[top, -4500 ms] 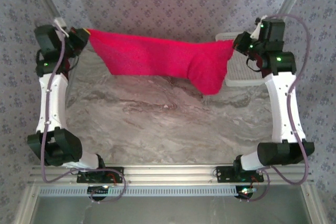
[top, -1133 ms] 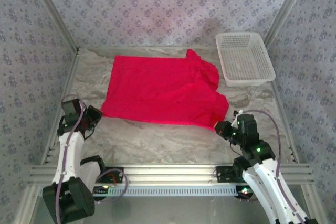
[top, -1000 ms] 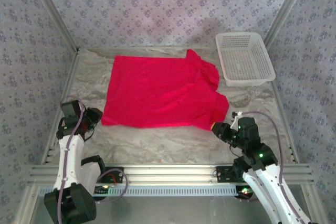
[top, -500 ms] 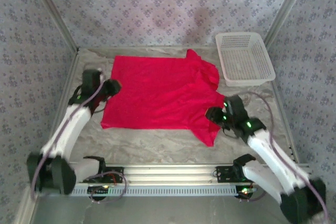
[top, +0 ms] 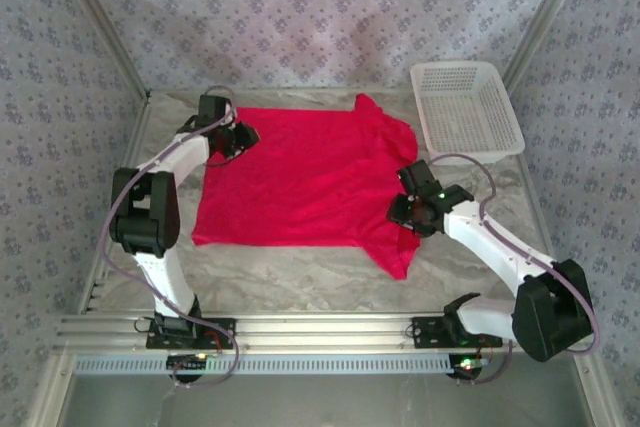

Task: Fold the inside-out t-shirt

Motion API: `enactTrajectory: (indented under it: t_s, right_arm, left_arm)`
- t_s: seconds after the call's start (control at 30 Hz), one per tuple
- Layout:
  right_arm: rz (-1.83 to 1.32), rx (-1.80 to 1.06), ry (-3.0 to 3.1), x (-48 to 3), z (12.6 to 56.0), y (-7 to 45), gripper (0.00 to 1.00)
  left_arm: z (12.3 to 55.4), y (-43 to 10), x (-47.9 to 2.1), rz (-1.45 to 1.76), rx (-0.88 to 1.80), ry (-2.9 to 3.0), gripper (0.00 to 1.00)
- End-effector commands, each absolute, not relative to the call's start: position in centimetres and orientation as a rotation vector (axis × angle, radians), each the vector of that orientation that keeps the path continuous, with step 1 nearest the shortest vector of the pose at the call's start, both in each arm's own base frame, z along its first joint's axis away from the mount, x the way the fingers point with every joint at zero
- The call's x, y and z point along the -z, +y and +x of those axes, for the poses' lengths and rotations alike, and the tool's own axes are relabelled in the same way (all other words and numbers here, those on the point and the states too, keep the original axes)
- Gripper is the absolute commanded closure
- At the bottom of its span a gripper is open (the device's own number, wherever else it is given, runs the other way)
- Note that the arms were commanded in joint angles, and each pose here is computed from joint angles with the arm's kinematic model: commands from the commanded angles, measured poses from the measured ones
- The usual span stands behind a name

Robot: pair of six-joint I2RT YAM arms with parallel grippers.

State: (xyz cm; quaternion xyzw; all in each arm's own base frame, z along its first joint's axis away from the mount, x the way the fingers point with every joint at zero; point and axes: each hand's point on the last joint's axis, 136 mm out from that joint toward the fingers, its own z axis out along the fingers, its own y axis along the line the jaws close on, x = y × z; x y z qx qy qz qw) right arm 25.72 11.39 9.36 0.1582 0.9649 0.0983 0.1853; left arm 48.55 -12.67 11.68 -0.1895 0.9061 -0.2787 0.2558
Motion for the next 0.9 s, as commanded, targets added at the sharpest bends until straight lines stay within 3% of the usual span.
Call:
enactTrajectory:
  t_s: [0.0,0.3,0.37,0.43,0.5,0.67,0.87]
  right_arm:
    - [0.475,-0.252,2.735,-7.9,25.6,11.2,0.52]
    - [0.534,-0.207,2.73,-4.7,27.4,11.5,0.56]
    - [0.551,-0.186,2.728,-4.0,27.5,11.4,0.67]
    - [0.573,-0.163,2.729,-3.8,27.1,11.0,0.88]
    - [0.586,-0.138,2.737,-4.0,26.0,10.7,1.0]
    - [0.67,-0.103,2.723,-5.5,20.7,9.3,1.0]
    - [0.877,-0.224,2.69,-3.2,13.3,8.2,1.0]
  left_arm:
    - [49.8,-11.2,-11.0,-0.603,0.809,2.437,0.79]
    - [50.1,-7.4,-6.6,-0.821,0.875,2.403,0.79]
    - [49.9,-6.1,-5.4,-0.887,0.881,2.386,0.79]
    - [49.5,-4.3,-4.3,-0.971,0.876,2.357,0.79]
    - [48.9,-2.3,-3.3,-1.044,0.848,2.336,0.8]
    - [47.2,1.4,-2.6,-1.14,0.764,2.299,0.82]
    - [46.2,2.6,-3.4,-1.11,0.68,2.319,0.82]
